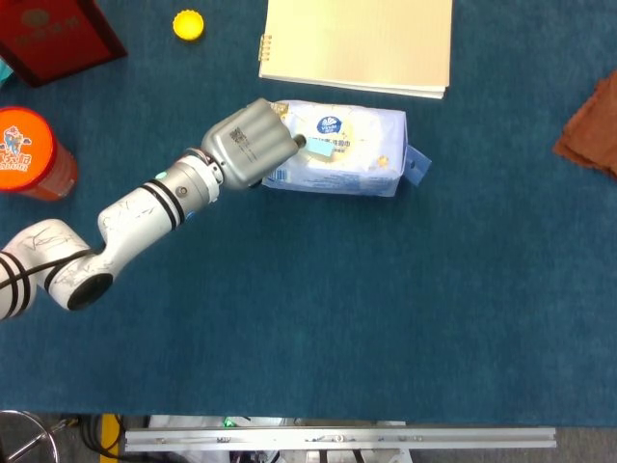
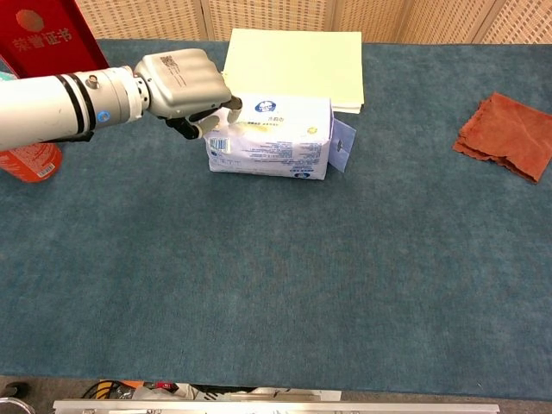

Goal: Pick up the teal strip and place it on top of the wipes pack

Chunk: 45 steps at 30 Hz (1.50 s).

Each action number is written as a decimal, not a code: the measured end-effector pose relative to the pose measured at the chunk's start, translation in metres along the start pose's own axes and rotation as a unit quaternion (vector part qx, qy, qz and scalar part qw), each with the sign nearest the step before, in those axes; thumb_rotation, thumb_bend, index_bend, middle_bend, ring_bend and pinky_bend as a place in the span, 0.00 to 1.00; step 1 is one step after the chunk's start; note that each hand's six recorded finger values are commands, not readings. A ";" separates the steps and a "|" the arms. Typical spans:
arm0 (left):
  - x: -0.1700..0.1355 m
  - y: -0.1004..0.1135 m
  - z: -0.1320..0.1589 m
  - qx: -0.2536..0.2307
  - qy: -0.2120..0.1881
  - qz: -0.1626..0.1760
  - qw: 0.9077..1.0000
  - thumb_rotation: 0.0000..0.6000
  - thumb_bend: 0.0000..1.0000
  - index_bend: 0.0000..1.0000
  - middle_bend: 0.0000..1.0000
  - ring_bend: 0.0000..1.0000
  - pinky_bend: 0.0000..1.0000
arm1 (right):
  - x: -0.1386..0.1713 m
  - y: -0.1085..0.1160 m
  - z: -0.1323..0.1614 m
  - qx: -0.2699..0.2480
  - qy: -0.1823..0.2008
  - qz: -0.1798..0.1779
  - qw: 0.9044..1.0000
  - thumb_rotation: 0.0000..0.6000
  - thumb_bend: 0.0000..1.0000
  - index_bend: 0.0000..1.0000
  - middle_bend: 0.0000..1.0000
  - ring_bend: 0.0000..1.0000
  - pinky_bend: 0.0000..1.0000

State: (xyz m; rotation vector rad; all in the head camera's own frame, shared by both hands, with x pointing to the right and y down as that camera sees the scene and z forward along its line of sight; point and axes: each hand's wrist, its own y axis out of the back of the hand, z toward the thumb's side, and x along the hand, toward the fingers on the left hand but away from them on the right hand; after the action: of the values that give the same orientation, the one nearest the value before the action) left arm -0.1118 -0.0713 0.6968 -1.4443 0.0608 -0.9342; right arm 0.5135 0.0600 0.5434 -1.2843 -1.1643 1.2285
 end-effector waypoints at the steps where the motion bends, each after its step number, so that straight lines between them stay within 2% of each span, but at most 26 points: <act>1: -0.001 0.001 -0.001 -0.002 0.004 0.004 1.000 0.68 0.64 0.31 0.63 0.65 0.77 | 0.000 0.001 0.000 0.000 0.000 0.000 1.000 1.00 0.26 0.31 0.40 0.47 0.35; 8: -0.019 0.015 -0.029 -0.046 0.059 0.050 0.996 0.60 0.59 0.29 0.51 0.52 0.75 | -0.003 0.003 0.002 0.004 0.007 0.003 1.000 1.00 0.26 0.31 0.40 0.47 0.35; 11: -0.034 0.016 -0.046 -0.077 0.092 0.067 0.990 0.60 0.51 0.27 0.45 0.44 0.66 | -0.004 0.003 0.001 0.008 0.006 0.011 1.000 1.00 0.26 0.31 0.40 0.47 0.35; 14: -0.053 0.011 -0.065 -0.115 0.133 0.084 0.981 0.59 0.47 0.26 0.41 0.36 0.55 | -0.007 0.003 0.000 0.015 0.005 0.019 1.000 1.00 0.26 0.31 0.39 0.45 0.35; 20: -0.104 -0.012 -0.099 -0.188 0.221 0.118 0.950 0.58 0.44 0.25 0.36 0.31 0.45 | -0.010 0.000 -0.002 0.018 0.001 0.034 0.999 1.00 0.26 0.31 0.35 0.40 0.35; 22: -0.125 -0.022 -0.107 -0.203 0.250 0.127 0.938 0.70 0.44 0.25 0.36 0.30 0.43 | -0.011 0.000 -0.003 0.020 -0.001 0.038 0.999 1.00 0.26 0.29 0.34 0.38 0.35; 24: -0.147 -0.032 -0.114 -0.214 0.279 0.132 0.927 0.96 0.44 0.24 0.35 0.30 0.42 | -0.011 -0.001 -0.005 0.025 -0.004 0.041 0.999 1.00 0.26 0.25 0.32 0.37 0.35; 25: -0.158 -0.037 -0.117 -0.217 0.292 0.132 0.922 0.99 0.44 0.24 0.34 0.29 0.42 | -0.011 -0.001 -0.006 0.028 -0.005 0.043 0.999 1.00 0.26 0.23 0.31 0.36 0.35; 30: -0.214 -0.063 -0.124 -0.228 0.358 0.119 0.898 1.00 0.44 0.24 0.33 0.28 0.38 | -0.011 -0.004 -0.010 0.037 -0.007 0.052 0.998 1.00 0.26 0.19 0.30 0.34 0.35; 36: -0.270 -0.090 -0.110 -0.241 0.405 0.085 0.878 1.00 0.44 0.24 0.32 0.28 0.37 | -0.011 -0.009 -0.012 0.046 0.006 0.058 0.997 1.00 0.26 0.19 0.30 0.34 0.35; 45: -0.336 -0.099 -0.081 -0.254 0.462 0.094 0.845 1.00 0.44 0.24 0.31 0.28 0.36 | -0.009 -0.014 0.000 0.038 0.033 0.057 0.997 1.00 0.26 0.19 0.30 0.34 0.35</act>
State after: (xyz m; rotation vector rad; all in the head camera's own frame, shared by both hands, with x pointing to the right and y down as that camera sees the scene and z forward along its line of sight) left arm -0.4283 0.0696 0.6018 -1.2824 1.2256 -1.4407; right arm 0.5132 0.0516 0.5579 -1.3383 -1.0003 1.2912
